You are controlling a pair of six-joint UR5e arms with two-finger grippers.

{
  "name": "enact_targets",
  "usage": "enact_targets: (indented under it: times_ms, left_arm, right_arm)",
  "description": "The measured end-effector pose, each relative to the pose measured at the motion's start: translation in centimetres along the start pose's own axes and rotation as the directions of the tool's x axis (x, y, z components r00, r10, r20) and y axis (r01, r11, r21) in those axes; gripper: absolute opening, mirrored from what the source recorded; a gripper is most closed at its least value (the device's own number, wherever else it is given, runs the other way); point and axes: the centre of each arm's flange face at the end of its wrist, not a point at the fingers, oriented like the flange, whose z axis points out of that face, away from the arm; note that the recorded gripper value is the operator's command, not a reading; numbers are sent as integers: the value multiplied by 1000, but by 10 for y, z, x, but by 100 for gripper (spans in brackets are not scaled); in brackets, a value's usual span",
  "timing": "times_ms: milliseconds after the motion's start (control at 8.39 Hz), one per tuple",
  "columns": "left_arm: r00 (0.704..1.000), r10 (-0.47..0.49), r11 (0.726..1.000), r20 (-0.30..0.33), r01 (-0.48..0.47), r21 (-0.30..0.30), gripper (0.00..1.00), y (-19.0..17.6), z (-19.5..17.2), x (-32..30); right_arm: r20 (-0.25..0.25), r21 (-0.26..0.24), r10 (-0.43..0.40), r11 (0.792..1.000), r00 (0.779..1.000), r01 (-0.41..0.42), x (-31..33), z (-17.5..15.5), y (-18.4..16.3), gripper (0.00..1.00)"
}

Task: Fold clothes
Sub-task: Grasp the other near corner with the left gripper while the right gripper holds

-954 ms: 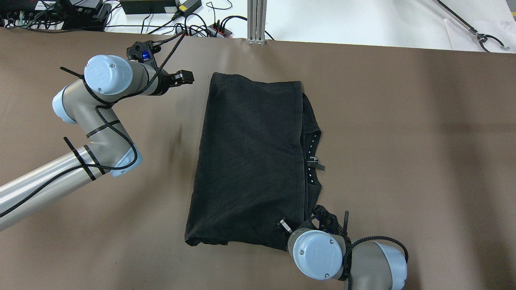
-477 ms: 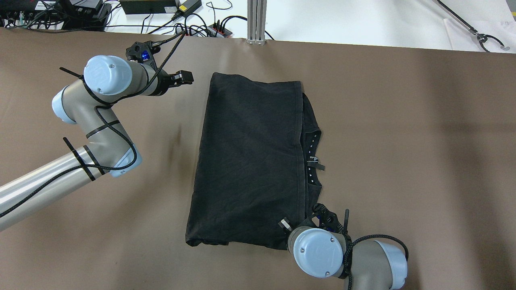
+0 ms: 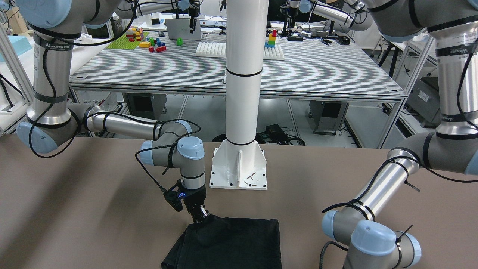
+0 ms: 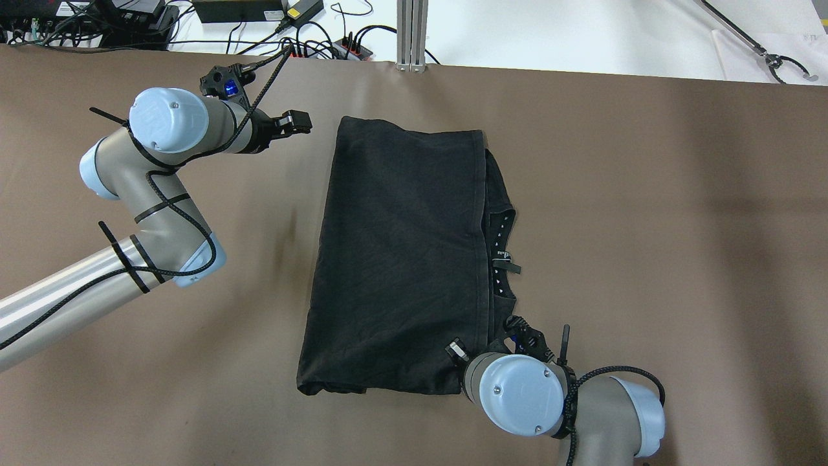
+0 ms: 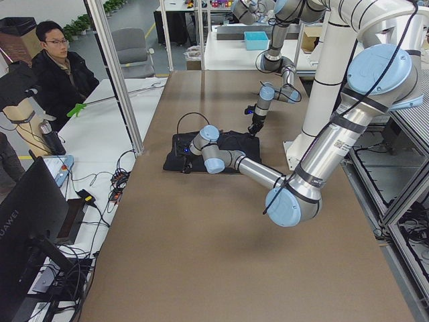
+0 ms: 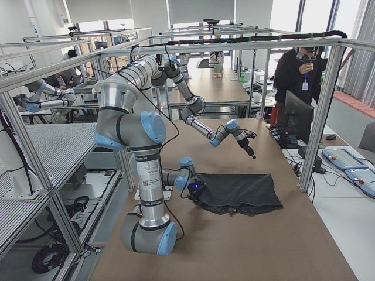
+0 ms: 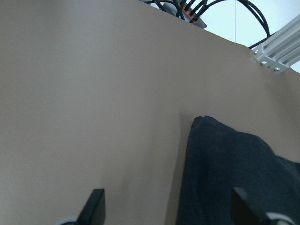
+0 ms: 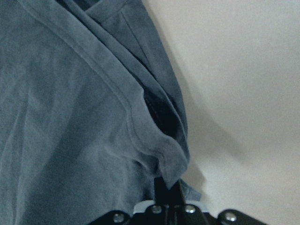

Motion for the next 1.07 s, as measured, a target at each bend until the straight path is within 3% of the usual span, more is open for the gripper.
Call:
enact_targets:
  times_ms: [238,596,834,1073]
  left_arm:
    - [994,-110,993,-20,109,-46,94,46,-47,13]
    - [948,-319,944,-7,317,-93,93,178,-102,5]
    - [911,-411,905,26,411,-108,75,277,-111,-8]
    - [907,-416,901,59,420,-110,64,362,-124,-37]
  right_arm:
    - [8,-18,1,1000,1000,-1,9,-15,-7,0]
    - [11,-28,8,1000,1000,-8,19,-25,-10,0]
    - [7,-35,8,999,1000,-8,22,-25,-6,0]
    - [6,-42,5,999,1000,-4,24,-24,-1,0]
